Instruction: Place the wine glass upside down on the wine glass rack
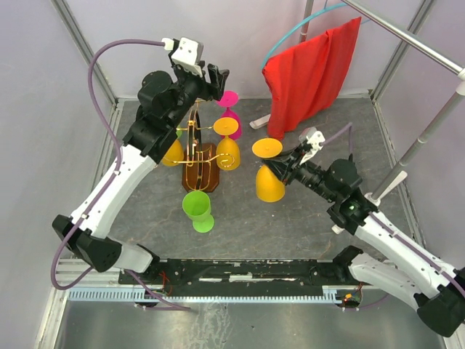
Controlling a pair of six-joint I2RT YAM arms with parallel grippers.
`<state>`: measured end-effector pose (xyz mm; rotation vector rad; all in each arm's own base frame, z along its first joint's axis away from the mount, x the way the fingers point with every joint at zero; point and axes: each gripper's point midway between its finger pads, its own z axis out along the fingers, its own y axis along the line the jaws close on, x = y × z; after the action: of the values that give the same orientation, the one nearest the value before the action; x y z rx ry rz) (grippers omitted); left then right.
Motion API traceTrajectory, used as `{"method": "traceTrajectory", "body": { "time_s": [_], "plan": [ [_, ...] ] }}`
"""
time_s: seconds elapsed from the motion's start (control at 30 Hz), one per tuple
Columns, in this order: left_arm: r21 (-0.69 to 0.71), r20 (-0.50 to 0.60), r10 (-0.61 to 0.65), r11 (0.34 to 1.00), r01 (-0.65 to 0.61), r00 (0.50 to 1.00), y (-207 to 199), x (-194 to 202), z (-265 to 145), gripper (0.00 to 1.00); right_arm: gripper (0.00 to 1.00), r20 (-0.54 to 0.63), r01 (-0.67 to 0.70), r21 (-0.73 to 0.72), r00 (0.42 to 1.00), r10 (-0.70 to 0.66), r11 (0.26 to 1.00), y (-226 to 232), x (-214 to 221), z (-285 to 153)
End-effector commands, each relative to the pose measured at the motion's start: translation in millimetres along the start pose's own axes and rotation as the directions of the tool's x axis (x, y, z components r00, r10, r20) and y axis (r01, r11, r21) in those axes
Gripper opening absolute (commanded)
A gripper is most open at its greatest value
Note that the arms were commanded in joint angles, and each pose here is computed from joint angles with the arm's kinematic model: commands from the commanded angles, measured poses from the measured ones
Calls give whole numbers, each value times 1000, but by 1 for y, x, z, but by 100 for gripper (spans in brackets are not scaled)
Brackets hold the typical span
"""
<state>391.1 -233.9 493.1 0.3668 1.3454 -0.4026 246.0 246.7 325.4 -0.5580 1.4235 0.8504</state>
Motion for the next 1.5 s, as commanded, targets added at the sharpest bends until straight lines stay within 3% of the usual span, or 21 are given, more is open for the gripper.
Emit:
{"method": "traceTrajectory", "body": {
  "time_s": [0.0,0.57,1.47],
  "plan": [
    [41,57,-83,996,80,995,2,-18,-12,75,1,216,70,0,974,-68,998,11,-36,6],
    [-38,34,-27,999,29,999,26,-9,-19,77,1,194,229,-99,959,-207,968,52,24,48],
    [-80,13,24,997,-23,1000,39,-5,-27,78,1,257,203,-118,952,-168,972,69,45,91]
  ]
}}
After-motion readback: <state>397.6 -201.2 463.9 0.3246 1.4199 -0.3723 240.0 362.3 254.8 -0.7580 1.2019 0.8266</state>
